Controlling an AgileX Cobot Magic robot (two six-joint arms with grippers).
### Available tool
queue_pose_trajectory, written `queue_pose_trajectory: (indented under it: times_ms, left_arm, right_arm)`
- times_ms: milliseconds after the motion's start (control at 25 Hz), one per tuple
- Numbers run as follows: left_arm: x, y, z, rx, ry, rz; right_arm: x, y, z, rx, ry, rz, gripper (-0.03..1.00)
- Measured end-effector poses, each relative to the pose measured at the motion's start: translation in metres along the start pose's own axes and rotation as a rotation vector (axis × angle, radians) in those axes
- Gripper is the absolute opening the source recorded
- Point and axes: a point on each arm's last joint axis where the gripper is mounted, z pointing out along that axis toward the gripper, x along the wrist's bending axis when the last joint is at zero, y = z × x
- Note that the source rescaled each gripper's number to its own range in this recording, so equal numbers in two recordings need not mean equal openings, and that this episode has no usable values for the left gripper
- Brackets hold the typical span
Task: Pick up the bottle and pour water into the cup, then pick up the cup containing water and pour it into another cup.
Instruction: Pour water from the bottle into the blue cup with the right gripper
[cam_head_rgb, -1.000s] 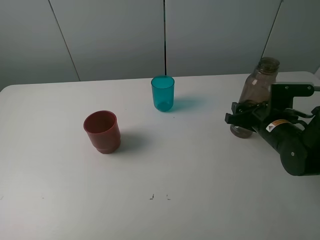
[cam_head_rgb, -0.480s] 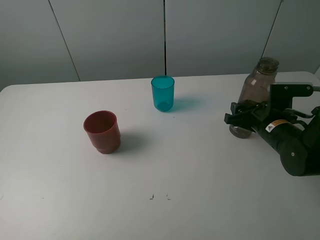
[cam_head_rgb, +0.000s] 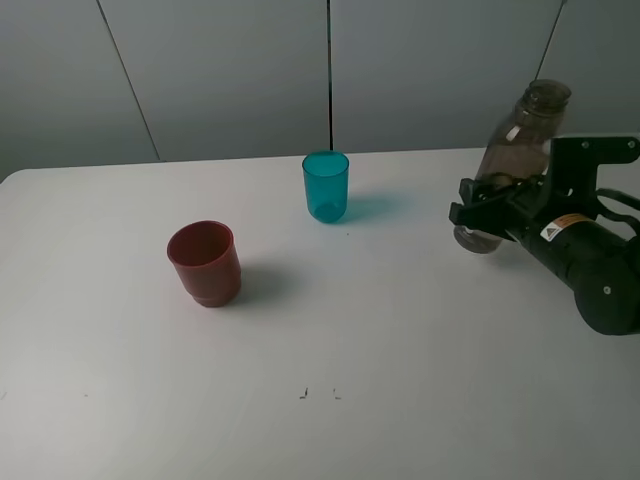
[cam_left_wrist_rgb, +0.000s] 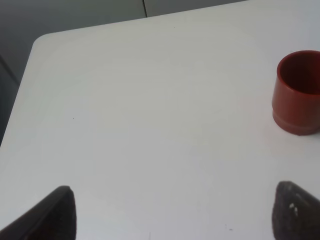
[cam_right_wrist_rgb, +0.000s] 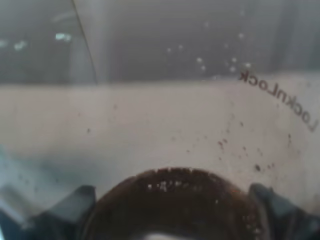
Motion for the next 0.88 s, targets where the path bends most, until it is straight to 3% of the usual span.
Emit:
queue_pose_trajectory:
  times_ms: [160, 360, 680, 880]
  left_arm:
    - [0.000, 0.000, 0.000, 0.000, 0.000, 0.000]
    - [0.000, 0.000, 0.000, 0.000, 0.000, 0.000]
    - [0.000, 0.000, 0.000, 0.000, 0.000, 0.000]
    - [0.000, 0.000, 0.000, 0.000, 0.000, 0.000]
  right_arm:
    - [0.005, 0.025, -0.002, -0.023, 0.020, -0.029, 0.02]
    - [0.021, 0.051, 0.018, 0.100, 0.115, -0.132, 0.02]
    - [0.035, 0.097, 0.048, 0.014, 0.147, -0.194, 0.02]
    - [0.044, 0.101, 0.079, 0.054, 0.176, -0.244, 0.02]
